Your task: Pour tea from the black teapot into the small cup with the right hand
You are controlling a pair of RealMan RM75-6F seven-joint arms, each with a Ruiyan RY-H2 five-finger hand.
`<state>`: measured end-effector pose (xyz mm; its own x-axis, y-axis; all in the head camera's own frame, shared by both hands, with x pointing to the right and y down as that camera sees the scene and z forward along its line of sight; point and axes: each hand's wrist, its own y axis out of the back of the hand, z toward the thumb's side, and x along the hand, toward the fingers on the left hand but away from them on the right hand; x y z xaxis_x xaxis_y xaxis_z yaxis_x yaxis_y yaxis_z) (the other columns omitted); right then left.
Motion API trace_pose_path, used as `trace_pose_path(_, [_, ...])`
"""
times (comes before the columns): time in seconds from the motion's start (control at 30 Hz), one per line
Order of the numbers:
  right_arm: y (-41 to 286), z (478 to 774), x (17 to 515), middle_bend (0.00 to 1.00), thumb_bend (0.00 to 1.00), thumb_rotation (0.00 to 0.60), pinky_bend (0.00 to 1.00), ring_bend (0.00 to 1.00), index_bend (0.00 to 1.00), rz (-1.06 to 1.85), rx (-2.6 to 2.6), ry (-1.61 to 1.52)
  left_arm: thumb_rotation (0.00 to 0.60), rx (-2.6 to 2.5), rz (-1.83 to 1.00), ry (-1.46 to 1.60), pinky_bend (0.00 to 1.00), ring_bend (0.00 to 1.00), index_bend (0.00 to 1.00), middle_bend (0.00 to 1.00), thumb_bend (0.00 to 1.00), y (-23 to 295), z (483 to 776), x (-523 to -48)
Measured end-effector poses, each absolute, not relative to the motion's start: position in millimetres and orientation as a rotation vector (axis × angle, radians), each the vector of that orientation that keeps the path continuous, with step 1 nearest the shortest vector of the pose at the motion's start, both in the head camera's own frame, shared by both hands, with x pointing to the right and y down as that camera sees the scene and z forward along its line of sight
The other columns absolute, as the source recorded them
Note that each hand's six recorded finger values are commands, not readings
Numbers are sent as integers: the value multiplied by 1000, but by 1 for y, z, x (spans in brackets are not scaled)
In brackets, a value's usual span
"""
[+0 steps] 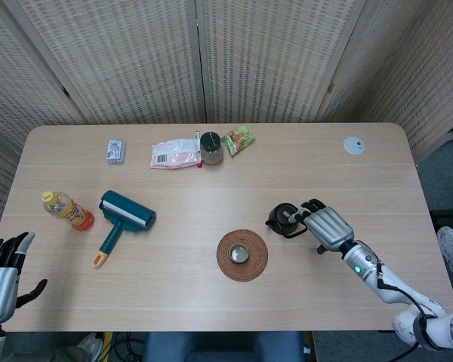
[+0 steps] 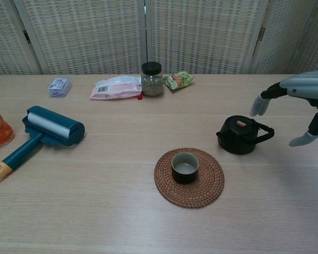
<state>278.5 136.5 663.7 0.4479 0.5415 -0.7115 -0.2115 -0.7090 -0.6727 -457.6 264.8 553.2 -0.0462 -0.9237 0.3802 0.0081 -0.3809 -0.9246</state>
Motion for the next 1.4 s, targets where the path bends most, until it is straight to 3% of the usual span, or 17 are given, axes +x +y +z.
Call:
trace_pose_path(0.57, [143,672,272,289,111,600,0,260,282,1318,-1994,-256,600,-1454,-1539,1031,64,121,80,100,203,269,553,-461])
trace_pose_path(1.13, [146,690,269,350,111,600,0,261,314,1348,-1995,-205,600,-1450,-1555,1036,58,121,80,100,203,274,553,-466])
trace_pose_path(1.4, [144,693,268,364,26,600,0,261,327,1353,-1994,-205,600,-1452,-1557,1037,58,121,80,100,204,274,554,-467])
